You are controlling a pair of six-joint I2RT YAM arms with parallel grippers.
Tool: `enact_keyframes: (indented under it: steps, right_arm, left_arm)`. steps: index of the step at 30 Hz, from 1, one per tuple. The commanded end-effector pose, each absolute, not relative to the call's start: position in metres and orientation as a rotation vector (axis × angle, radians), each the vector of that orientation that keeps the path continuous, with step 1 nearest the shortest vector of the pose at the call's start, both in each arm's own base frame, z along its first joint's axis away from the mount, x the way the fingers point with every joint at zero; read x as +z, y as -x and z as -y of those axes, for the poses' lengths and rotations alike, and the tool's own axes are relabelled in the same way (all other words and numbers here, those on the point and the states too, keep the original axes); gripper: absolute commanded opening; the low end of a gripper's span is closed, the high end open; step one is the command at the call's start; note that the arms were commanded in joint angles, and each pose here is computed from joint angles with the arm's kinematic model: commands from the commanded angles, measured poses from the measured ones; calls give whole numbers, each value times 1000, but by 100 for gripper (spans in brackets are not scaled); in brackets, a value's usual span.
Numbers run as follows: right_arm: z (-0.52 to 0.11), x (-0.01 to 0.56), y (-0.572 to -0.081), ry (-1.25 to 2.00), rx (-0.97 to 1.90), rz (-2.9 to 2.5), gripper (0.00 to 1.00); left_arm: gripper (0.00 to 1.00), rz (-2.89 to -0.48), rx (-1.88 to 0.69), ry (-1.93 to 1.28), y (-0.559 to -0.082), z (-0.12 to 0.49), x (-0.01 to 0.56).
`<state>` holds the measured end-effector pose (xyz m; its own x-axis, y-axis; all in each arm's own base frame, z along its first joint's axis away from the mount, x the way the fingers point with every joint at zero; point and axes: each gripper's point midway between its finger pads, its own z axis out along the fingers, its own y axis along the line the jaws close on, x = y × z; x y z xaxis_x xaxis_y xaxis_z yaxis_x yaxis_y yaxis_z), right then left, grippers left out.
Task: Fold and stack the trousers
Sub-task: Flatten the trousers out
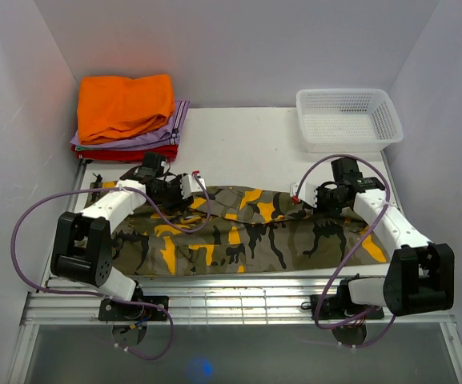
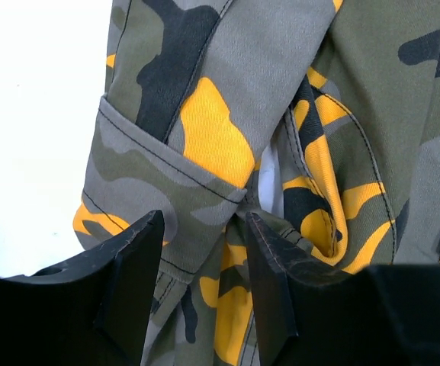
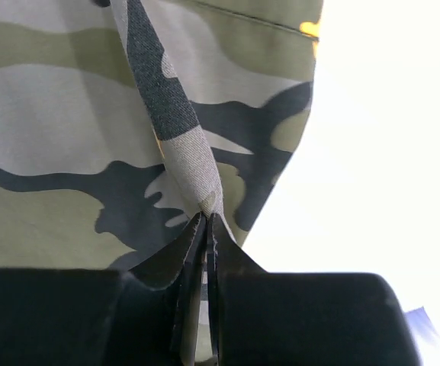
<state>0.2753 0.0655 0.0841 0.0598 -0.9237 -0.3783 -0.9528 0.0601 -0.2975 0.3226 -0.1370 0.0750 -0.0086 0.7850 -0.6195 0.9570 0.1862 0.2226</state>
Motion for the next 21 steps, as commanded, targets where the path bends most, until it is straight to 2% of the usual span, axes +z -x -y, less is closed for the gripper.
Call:
enact_keyframes:
  steps: [1,6,9,10,14,18,21]
  right_arm:
    - [-69,104,-280,1819,67,-1868,8]
    - [-63,114,-284,1789,22,-1876,8]
    - [-57,125,-291,1743,-13,-1883,8]
    - [-54,129,-293,1718,-18,-1889,8]
    - [-45,145,-303,1639,-26,-1902,8]
    - [-38,154,-309,1596,-34,-1904,8]
    - [-36,159,-316,1566,-38,-1910,8]
  left_arm:
    - [58,-1732,-366,-1673,-323,150,83]
    - [55,-1729,-308,-1665,-328,148,80]
    - [38,-1736,-294,-1665,-328,145,78]
    - [30,-1735,-289,-1666,-328,145,77]
    - [15,-1713,-284,-1656,-328,146,82]
    - [2,-1701,-289,-1631,-328,149,91]
    - [0,-1711,-285,-1583,-333,151,101]
